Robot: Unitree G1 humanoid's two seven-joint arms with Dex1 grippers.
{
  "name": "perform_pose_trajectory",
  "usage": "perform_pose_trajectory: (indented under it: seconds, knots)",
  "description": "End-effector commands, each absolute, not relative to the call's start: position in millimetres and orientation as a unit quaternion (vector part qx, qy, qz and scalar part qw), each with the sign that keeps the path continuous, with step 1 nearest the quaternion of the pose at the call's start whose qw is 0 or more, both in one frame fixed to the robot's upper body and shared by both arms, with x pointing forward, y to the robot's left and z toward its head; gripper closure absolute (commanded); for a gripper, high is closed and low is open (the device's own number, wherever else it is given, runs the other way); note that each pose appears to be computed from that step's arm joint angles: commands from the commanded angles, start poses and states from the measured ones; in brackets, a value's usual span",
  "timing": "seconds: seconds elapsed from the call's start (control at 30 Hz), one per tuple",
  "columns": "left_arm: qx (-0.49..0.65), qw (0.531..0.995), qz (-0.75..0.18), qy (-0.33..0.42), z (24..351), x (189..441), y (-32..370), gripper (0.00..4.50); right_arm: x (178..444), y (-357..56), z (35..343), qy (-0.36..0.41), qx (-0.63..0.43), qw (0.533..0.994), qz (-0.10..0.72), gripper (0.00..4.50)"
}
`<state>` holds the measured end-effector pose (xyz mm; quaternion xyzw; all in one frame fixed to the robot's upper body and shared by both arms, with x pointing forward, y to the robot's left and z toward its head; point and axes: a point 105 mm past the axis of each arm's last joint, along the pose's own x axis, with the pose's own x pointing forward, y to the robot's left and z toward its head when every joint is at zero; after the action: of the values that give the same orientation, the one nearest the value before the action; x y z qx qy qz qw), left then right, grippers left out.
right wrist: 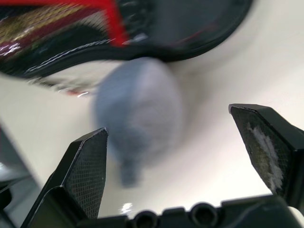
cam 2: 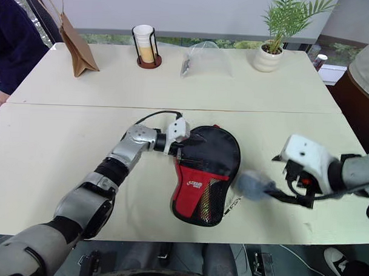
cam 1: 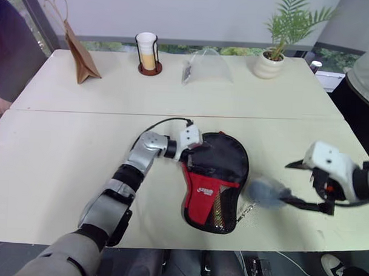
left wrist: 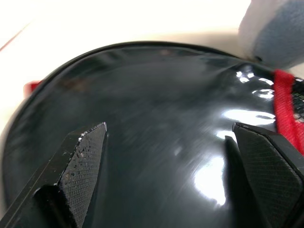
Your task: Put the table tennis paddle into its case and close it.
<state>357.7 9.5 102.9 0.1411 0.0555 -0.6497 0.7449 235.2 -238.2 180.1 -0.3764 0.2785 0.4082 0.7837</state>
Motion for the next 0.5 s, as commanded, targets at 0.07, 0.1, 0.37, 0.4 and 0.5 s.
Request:
perform_pose_trajectory:
  seconds: [0.07,0.1,0.37,0.4,0.5]
  knots:
    - [0.11,0.755,-0.647,0.0,152.4,361.5,16.8,0.09,250.8,-241.5,206.1,0.243,-0.382,0.798,0.398,0.05]
    - [0.102,0.758,-0.644,-0.011,165.1,361.0,24.8,0.09,256.8,-241.7,218.7,0.224,-0.38,0.806,0.396,0.05]
    - [0.076,0.768,-0.636,-0.018,214.6,336.1,81.0,0.09,275.7,-244.0,261.2,0.166,-0.39,0.815,0.395,0.05]
    - [0.074,0.768,-0.636,-0.015,222.0,327.2,92.8,0.09,276.8,-245.0,264.3,0.163,-0.394,0.814,0.395,0.05]
    - [0.085,0.771,-0.632,0.0,233.2,306.2,115.0,0.09,276.7,-247.4,268.3,0.161,-0.398,0.809,0.402,0.05]
